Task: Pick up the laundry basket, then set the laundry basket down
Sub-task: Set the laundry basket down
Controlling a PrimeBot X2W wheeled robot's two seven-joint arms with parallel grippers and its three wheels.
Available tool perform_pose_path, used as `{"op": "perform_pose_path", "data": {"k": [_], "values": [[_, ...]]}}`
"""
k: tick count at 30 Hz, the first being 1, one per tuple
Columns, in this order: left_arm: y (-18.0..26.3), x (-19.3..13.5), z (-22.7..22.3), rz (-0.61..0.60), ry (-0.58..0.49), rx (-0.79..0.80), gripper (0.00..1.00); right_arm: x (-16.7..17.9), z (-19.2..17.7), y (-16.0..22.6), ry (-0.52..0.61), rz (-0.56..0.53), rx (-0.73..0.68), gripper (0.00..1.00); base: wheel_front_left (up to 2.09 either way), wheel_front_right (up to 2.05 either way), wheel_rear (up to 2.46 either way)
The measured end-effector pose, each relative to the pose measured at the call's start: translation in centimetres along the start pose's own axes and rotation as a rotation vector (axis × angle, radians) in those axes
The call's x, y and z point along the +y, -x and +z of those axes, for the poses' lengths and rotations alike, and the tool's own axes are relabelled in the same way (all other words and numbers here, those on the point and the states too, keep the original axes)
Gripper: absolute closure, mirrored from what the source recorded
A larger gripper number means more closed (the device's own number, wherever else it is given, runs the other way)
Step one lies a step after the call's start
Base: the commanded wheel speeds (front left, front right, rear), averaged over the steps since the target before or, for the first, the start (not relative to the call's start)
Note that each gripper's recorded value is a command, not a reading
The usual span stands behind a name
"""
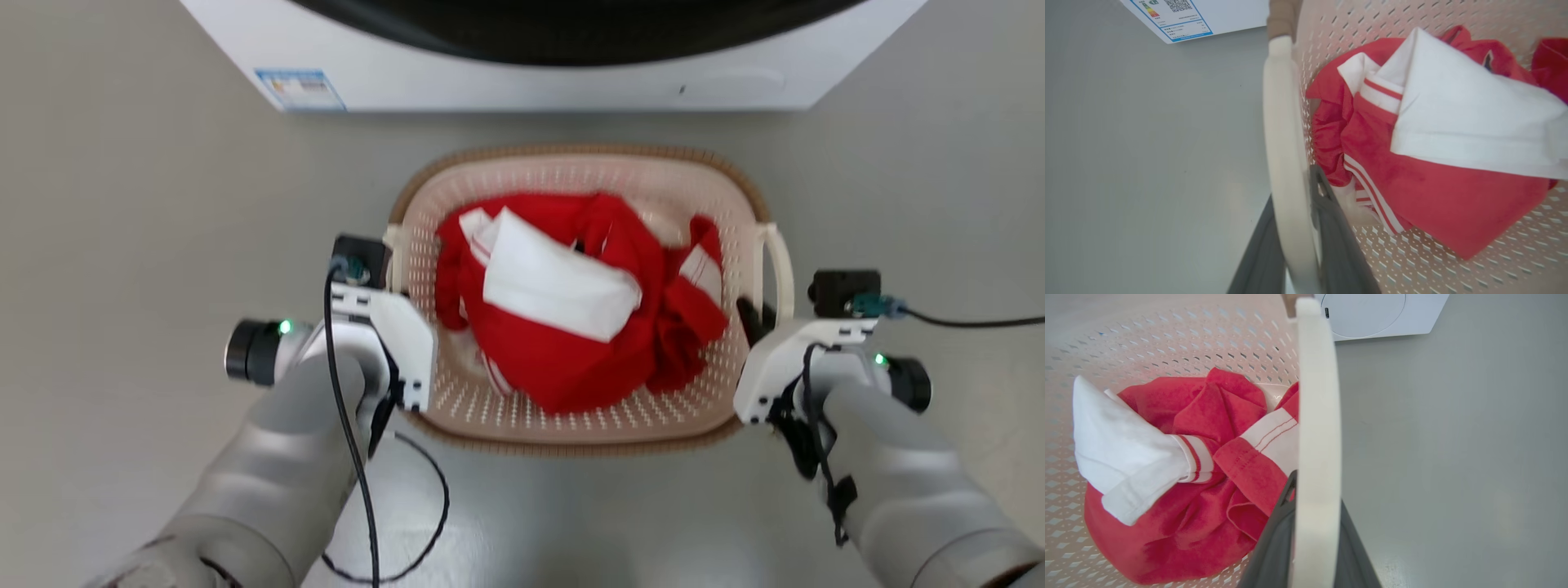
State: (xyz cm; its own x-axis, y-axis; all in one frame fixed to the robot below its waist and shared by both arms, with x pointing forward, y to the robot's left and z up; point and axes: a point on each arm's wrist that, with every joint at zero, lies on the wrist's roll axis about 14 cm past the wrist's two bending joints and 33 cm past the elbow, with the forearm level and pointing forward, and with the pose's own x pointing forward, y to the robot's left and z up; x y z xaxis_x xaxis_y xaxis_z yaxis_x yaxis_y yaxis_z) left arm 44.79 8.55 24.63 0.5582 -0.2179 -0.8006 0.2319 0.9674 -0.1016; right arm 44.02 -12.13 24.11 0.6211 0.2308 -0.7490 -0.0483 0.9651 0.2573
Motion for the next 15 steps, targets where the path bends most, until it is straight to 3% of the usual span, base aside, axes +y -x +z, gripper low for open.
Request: {"op": "perform_pose_path", "data": {"k": [15], "values": [[-6.8,1.7,-2.1,0.016,0.034,0.039,1.00,-2.4,-2.3,-7.0,0.006,-0.026,0.048,1.00,0.00,0.00,0.00]]}}
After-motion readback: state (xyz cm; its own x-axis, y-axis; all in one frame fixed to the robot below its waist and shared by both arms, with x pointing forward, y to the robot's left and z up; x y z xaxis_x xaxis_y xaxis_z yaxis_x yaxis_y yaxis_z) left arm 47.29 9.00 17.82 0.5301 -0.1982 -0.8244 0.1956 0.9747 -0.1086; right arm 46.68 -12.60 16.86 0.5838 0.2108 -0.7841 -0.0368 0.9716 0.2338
